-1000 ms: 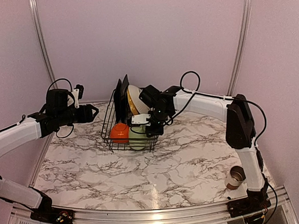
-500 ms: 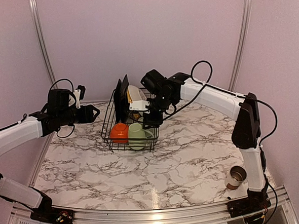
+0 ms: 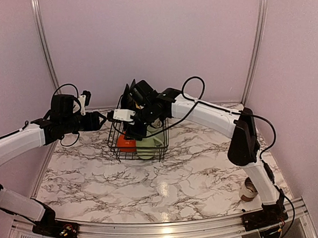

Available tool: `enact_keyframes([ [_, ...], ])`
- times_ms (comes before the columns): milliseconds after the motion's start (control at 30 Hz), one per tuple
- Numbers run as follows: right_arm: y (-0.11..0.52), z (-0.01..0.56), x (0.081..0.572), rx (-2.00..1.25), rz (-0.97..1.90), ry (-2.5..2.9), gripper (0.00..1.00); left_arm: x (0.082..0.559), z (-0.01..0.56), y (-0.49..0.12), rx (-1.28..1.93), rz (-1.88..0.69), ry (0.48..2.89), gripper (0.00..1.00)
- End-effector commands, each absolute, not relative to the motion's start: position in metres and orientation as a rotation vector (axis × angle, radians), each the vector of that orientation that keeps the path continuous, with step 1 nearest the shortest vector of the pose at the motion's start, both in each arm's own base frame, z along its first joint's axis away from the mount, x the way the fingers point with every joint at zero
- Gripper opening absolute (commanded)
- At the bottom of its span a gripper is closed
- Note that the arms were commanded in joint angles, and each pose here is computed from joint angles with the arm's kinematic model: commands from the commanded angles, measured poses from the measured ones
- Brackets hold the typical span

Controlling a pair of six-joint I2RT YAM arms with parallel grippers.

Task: Load the mixed dishes into the dish rack
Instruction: Move the cup to the dish rack.

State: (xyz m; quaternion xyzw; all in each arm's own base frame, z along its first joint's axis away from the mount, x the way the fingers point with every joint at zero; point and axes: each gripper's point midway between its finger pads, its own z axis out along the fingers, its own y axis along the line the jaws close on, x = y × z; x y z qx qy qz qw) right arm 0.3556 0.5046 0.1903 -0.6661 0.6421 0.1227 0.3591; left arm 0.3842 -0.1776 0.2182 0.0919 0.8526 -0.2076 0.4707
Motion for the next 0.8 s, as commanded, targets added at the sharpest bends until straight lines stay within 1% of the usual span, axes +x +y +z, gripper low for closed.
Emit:
enact_keyframes([
  [0, 0.522, 0.188, 0.372, -1.626, 0.316, 1.658, 0.69, 0.383, 0.231, -0.176, 0.238, -0.508, 2.064, 0.67],
  [167, 0.507, 0.139, 0.370, -1.704, 0.231, 1.762, 0.67, 0.382, 0.233, -0.177, 0.238, -0.517, 2.058, 0.67],
  [333, 0.477, 0.109, 0.371, -1.758, 0.124, 1.862, 0.60, 0.382, 0.233, -0.178, 0.239, -0.525, 2.059, 0.67],
  [533, 0.444, 0.106, 0.384, -1.725, 0.008, 1.941, 0.54, 0.382, 0.234, -0.178, 0.238, -0.526, 2.056, 0.67],
  [667, 0.440, 0.110, 0.388, -1.721, -0.026, 1.931, 0.54, 0.382, 0.234, -0.178, 0.238, -0.528, 2.057, 0.67],
  [733, 0.445, 0.117, 0.389, -1.712, -0.007, 1.915, 0.54, 0.382, 0.232, -0.178, 0.238, -0.529, 2.062, 0.67],
  [767, 0.450, 0.123, 0.387, -1.709, 0.032, 1.901, 0.56, 0.382, 0.231, -0.178, 0.235, -0.528, 2.065, 0.67],
])
